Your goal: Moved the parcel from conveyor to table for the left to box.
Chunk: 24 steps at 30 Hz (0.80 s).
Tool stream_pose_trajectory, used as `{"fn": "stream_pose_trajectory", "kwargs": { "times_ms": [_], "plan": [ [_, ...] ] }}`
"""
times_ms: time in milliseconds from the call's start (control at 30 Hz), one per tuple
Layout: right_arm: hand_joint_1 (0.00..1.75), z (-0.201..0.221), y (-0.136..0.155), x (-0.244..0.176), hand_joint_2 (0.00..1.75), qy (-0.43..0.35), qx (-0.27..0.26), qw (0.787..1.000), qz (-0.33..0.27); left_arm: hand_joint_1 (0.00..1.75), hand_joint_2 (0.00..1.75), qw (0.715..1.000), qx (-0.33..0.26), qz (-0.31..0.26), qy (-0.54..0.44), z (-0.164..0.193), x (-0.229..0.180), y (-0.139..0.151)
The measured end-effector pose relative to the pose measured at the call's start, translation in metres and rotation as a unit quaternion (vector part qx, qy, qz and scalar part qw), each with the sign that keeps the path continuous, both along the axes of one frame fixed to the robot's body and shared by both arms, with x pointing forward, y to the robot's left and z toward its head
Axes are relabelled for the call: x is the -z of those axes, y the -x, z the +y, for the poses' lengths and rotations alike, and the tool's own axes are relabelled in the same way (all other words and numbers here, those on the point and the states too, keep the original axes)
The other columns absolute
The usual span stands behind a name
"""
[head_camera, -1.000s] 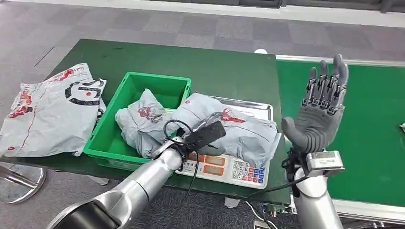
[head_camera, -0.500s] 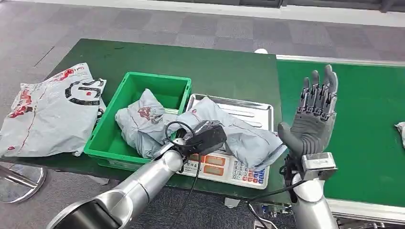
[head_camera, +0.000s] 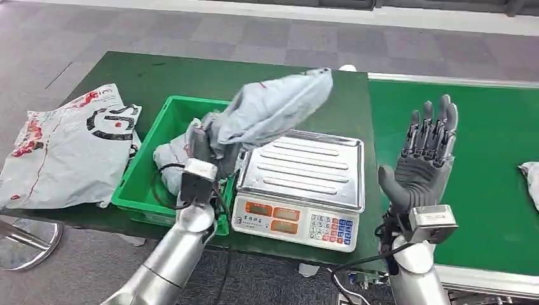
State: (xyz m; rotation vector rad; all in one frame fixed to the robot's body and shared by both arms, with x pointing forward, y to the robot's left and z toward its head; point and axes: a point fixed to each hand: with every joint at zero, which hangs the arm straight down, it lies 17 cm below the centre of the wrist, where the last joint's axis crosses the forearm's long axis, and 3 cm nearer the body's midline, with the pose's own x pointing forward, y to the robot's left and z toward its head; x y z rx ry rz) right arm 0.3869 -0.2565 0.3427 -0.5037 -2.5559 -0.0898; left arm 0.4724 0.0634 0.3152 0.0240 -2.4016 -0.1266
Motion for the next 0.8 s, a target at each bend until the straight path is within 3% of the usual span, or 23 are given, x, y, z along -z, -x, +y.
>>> {"fn": "stream_pose_trajectory", "kwargs": {
  "times_ms": [100, 233, 300, 367, 433, 500, 600, 800],
  "plan": [
    [0.00, 0.000, 0.000, 0.000, 1.75, 0.000, 0.000, 1.000, 0.000, 1.75, 1.75, 1.000, -0.015, -0.024, 0.010, 0.013, -0.014, 0.009],
    [0.00, -0.001, 0.000, 0.000, 1.75, -0.001, 0.005, 1.000, -0.001, 1.75, 1.75, 0.989, -0.115, -0.094, -0.005, 0.046, -0.043, 0.027],
    [0.00, -0.003, 0.001, 0.000, 1.75, -0.001, 0.011, 1.000, -0.002, 1.75, 1.75, 0.980, -0.133, -0.133, -0.059, 0.038, -0.047, 0.036],
    [0.00, -0.005, 0.002, -0.001, 1.75, 0.000, 0.024, 1.000, -0.005, 1.75, 1.75, 0.966, -0.163, -0.139, -0.142, 0.031, -0.036, 0.027],
    [0.00, -0.007, 0.007, -0.002, 1.75, 0.002, 0.035, 0.999, -0.010, 1.75, 1.75, 0.956, -0.185, -0.060, -0.220, 0.034, -0.002, -0.012],
    [0.00, -0.004, 0.010, -0.003, 1.75, 0.010, 0.034, 0.999, -0.012, 1.75, 1.75, 0.939, -0.197, 0.062, -0.276, 0.056, 0.048, -0.057],
    [0.00, 0.002, 0.009, -0.003, 1.75, 0.031, 0.022, 0.999, -0.010, 1.75, 1.75, 0.890, -0.228, 0.201, -0.340, 0.102, 0.119, -0.093],
    [0.00, 0.004, 0.008, -0.003, 1.75, 0.038, 0.022, 0.999, -0.009, 1.75, 1.75, 0.837, -0.245, 0.291, -0.394, 0.148, 0.176, -0.105]
  ]
}}
